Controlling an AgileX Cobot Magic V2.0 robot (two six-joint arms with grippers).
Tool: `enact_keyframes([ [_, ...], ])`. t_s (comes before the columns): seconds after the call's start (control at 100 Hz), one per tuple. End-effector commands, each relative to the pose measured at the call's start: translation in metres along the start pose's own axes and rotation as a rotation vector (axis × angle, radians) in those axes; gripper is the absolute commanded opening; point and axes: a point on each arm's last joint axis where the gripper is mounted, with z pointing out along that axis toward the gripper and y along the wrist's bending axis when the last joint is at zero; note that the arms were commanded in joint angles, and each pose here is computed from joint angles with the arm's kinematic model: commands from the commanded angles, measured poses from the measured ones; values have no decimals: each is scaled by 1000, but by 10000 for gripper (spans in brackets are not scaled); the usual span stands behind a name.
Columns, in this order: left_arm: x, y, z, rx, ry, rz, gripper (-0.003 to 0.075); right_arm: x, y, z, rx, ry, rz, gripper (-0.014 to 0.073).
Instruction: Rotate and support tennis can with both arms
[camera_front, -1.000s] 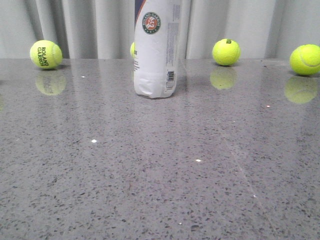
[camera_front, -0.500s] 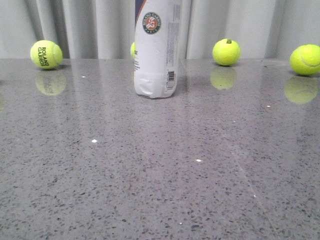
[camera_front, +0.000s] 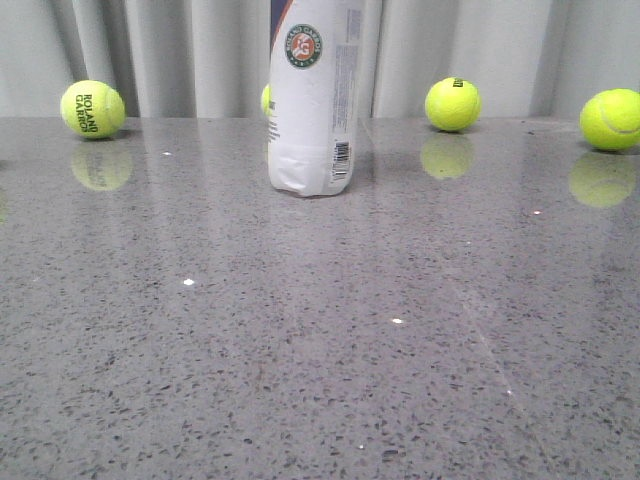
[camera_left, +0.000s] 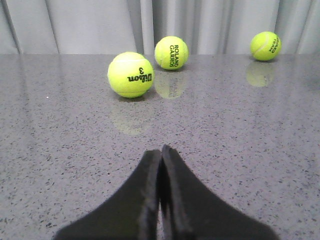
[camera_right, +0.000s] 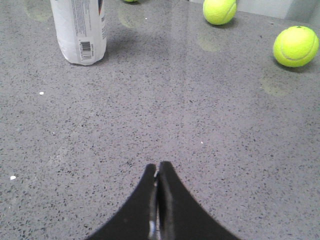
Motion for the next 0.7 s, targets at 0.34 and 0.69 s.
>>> enact_keyframes([
  [0.34,7,1,0,-9,-62,-12,-20,-7,-1,11,11,-271,17,-67],
  [0.69,7,1,0,-9,-62,-12,-20,36,-17,17,204,-489,86,-67],
])
